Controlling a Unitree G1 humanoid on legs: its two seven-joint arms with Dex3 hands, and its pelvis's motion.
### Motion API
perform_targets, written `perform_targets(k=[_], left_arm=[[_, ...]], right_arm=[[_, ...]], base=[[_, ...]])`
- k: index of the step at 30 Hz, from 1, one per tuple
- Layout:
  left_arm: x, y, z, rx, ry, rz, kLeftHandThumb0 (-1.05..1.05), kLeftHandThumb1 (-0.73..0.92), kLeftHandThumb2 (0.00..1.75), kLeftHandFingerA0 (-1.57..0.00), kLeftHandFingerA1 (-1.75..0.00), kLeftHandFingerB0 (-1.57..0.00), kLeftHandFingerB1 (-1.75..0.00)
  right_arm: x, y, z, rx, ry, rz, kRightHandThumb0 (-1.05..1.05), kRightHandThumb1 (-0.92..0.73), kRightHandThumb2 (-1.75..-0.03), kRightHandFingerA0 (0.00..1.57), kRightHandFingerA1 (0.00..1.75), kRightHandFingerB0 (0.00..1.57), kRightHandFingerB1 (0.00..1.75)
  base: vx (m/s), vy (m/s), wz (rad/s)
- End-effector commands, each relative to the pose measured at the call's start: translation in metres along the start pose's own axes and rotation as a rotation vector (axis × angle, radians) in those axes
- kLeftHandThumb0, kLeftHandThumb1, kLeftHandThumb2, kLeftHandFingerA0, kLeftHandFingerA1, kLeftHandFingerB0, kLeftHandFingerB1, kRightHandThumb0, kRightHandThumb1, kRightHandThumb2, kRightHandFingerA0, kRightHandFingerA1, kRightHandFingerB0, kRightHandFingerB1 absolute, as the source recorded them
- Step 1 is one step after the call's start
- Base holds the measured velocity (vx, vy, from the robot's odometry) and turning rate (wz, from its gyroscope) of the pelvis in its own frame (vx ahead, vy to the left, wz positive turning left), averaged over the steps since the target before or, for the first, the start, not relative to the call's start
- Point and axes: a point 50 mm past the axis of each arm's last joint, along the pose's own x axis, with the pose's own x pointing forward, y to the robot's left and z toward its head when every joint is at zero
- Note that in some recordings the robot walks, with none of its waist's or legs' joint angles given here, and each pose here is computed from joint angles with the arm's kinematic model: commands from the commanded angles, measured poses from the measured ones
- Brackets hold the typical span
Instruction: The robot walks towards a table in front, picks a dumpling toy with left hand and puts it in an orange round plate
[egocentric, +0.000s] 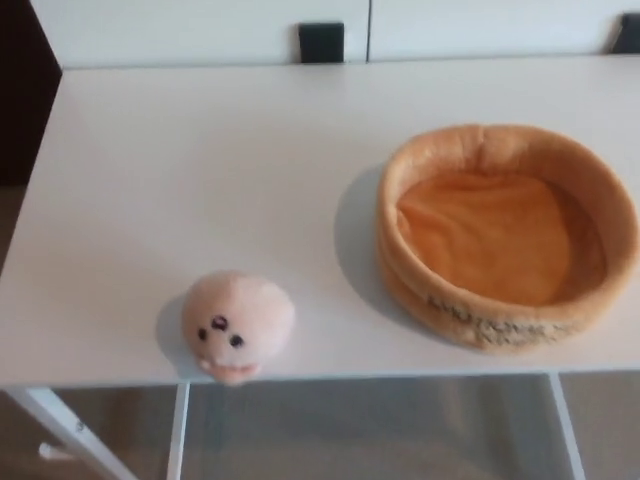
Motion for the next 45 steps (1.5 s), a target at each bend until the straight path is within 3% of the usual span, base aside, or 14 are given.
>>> perform_targets(k=[1, 11, 13, 14, 17, 18, 24, 25, 30, 31, 35, 36, 38, 45], left_arm=[[-0.002, 0.008, -0.002, 0.017, -0.005, 0.024, -0.01, 0.42, 0.51, -0.8, -0.53, -0.56, -0.4], [-0.004, 0.01, 0.003, 0.126, -0.073, 0.013, -0.1, 0.41, 0.52, -0.85, -0.53, -0.54, -0.4], [-0.005, 0.015, 0.011, 0.189, -0.111, 0.005, -0.11, 0.41, 0.52, -0.85, -0.52, -0.54, -0.39], [-0.011, 0.02, 0.023, 0.247, -0.186, 0.007, -0.22, 0.39, 0.52, -0.99, -0.54, -0.54, -0.38], [-0.042, 0.021, 0.058, 0.376, -0.392, 0.0, -0.28, 0.39, 0.52, -0.99, -0.52, -0.53, -0.37], [-0.059, 0.019, 0.066, 0.378, -0.486, -0.007, -0.25, 0.37, 0.51, -0.76, -0.48, -0.53, -0.37], [-0.136, 0.022, 0.089, 0.312, -0.874, -0.025, -0.25, 0.34, 0.5, -0.71, -0.49, -0.53, -0.37], [-0.15, 0.022, 0.09, 0.291, -0.892, -0.035, -0.39, 0.33, 0.59, -0.62, -0.5, -0.5, -0.41], [-0.166, 0.019, 0.075, 0.277, -0.837, -0.08, -0.24, 0.34, 0.51, -0.65, -0.47, -0.54, -0.38], [-0.161, 0.018, 0.068, 0.281, -0.786, -0.091, -0.23, 0.35, 0.51, -0.74, -0.51, -0.54, -0.38], [-0.152, 0.018, 0.059, 0.29, -0.708, -0.107, -0.24, 0.35, 0.51, -0.7, -0.49, -0.53, -0.38], [-0.149, 0.018, 0.057, 0.29, -0.695, -0.108, -0.23, 0.35, 0.51, -0.7, -0.49, -0.53, -0.38], [-0.146, 0.018, 0.052, 0.289, -0.667, -0.113, -0.22, 0.35, 0.51, -0.78, -0.51, -0.53, -0.38], [-0.143, 0.017, 0.041, 0.294, -0.602, -0.151, -0.23, 0.35, 0.51, -0.66, -0.47, -0.53, -0.38]], right_arm=[[0.0, -0.002, 0.0, -0.006, -0.007, -0.005, 0.15, -0.48, -0.53, 0.75, 0.54, 0.53, 0.43], [-0.001, 0.001, -0.003, -0.002, 0.005, 0.008, 0.12, -0.49, -0.54, 0.76, 0.55, 0.52, 0.42], [0.0, 0.0, -0.001, -0.009, 0.004, 0.005, 0.12, -0.49, -0.54, 0.7, 0.52, 0.52, 0.42], [0.0, 0.0, -0.001, -0.005, 0.001, 0.004, 0.13, -0.49, -0.54, 0.7, 0.53, 0.53, 0.42], [0.0, -0.002, -0.001, 0.0, 0.004, 0.0, 0.13, -0.48, -0.54, 0.78, 0.56, 0.53, 0.42], [0.0, -0.004, -0.002, -0.006, 0.009, -0.001, 0.11, -0.49, -0.54, 0.78, 0.56, 0.53, 0.42], [0.0, -0.005, -0.004, 0.003, 0.026, -0.004, 0.14, -0.48, -0.54, 0.74, 0.54, 0.53, 0.42], [-0.001, -0.003, -0.006, 0.007, 0.029, 0.002, 0.13, -0.5, -0.54, 0.76, 0.57, 0.52, 0.42], [-0.002, 0.001, -0.009, 0.014, 0.042, 0.014, 0.12, -0.52, -0.54, 0.69, 0.54, 0.53, 0.42], [-0.002, 0.001, -0.008, 0.011, 0.037, 0.013, 0.11, -0.52, -0.54, 0.77, 0.61, 0.52, 0.42], [-0.002, -0.003, -0.006, 0.03, 0.029, 0.002, 0.13, -0.52, -0.54, 0.8, 0.63, 0.53, 0.42], [-0.002, -0.003, -0.006, 0.033, 0.029, 0.0, 0.13, -0.5, -0.54, 0.64, 0.52, 0.54, 0.43], [-0.002, -0.002, -0.007, 0.032, 0.03, -0.001, 0.14, -0.49, -0.54, 0.67, 0.53, 0.53, 0.42], [-0.002, 0.0, -0.007, 0.018, 0.033, 0.008, 0.13, -0.52, -0.54, 0.73, 0.56, 0.53, 0.42]], base=[[0.32, 0.245, -0.12], [0.14, 0.067, 0.05], [0.1, -0.092, 0.02], [0.1, -0.128, 0.13], [0.03, -0.063, -0.06], [0.05, 0.105, 0.02], [0.04, 0.033, -0.05], [0.0, 0.0, 0.0], [0.04, 0.096, -0.11], [-0.01, 0.132, -0.37], [0.07, 0.169, 0.12], [0.0, 0.0, 0.0], [0.0, 0.0, 0.0], [0.0, 0.0, 0.0]])
